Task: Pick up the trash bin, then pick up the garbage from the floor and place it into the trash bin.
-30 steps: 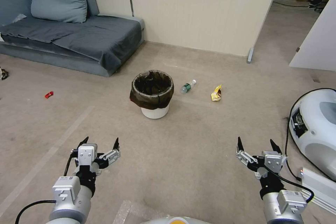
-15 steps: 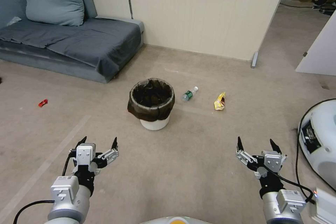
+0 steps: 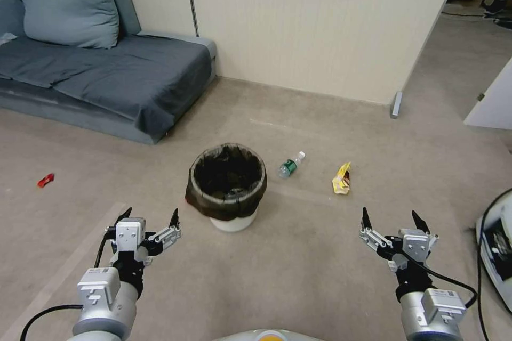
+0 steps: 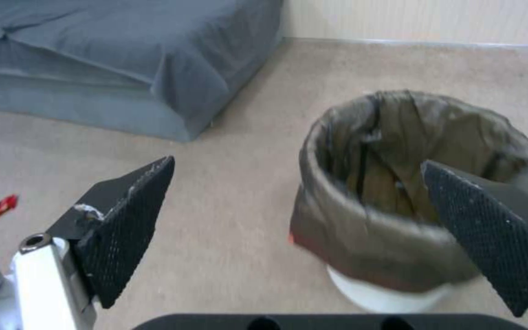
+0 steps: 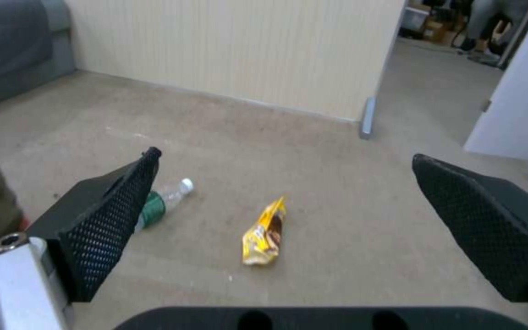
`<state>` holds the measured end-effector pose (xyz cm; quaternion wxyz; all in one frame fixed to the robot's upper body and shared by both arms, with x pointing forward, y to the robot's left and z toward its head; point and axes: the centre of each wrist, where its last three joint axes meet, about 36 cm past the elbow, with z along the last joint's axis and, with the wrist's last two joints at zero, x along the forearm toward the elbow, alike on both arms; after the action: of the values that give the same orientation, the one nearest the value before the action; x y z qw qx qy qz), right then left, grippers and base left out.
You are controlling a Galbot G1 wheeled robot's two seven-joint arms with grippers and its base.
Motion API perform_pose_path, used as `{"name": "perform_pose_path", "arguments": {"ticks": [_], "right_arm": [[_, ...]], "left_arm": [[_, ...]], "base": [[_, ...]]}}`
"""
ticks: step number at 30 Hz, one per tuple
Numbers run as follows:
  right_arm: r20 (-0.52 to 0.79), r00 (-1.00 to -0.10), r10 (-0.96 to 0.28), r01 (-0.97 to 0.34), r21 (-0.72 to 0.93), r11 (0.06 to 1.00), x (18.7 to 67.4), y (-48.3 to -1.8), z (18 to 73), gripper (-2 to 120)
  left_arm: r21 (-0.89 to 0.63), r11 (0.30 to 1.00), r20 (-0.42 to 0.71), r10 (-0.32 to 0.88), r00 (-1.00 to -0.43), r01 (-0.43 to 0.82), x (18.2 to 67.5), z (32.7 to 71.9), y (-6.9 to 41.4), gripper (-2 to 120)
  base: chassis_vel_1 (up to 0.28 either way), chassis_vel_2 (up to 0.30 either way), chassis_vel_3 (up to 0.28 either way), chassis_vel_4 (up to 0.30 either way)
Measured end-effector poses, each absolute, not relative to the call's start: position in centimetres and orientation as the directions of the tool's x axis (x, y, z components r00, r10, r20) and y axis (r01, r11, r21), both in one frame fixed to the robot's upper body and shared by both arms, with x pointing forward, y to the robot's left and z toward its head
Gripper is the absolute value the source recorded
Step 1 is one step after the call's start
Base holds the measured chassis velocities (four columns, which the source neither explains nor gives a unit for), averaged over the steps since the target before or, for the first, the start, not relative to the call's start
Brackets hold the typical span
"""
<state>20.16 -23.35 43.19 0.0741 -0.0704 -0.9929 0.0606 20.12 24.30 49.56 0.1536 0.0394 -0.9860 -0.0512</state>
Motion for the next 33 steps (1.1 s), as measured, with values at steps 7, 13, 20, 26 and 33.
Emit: {"name": "perform_pose_path", "arguments": {"ticks": [7,13,20,26,33], "right_arm": [[0.137,-0.979,0.149,0.131,-0.131,0.983,20.16,-23.35,43.17,100],[0.134,-0.98,0.15,0.132,-0.131,0.982,20.17,-23.34,43.11,100],[0.11,-0.984,0.143,0.131,-0.112,0.985,20.2,-23.2,43.06,100],[0.11,-0.984,0.142,0.13,-0.11,0.985,20.21,-23.22,43.02,100],[0.112,-0.983,0.146,0.133,-0.111,0.985,20.19,-23.25,42.94,100]], "left_arm": [[0.114,0.992,0.299,-0.094,-0.95,-0.062,20.11,49.55,24.28,100],[0.114,0.992,0.3,-0.093,-0.95,-0.061,20.11,49.53,24.25,100],[0.116,0.991,0.301,-0.094,-0.949,-0.061,20.17,49.4,24.29,100],[0.118,0.991,0.312,-0.093,-0.946,-0.058,20.22,49.39,24.4,100],[0.095,0.994,0.352,-0.078,-0.933,-0.048,20.25,49.35,24.17,100]], "base": [[-0.219,0.232,0.235,-0.23],[-0.215,0.234,0.219,-0.219],[-0.213,0.214,0.214,-0.208],[-0.057,0.068,0.04,-0.073],[0.006,-0.005,-0.004,0.007]]}}
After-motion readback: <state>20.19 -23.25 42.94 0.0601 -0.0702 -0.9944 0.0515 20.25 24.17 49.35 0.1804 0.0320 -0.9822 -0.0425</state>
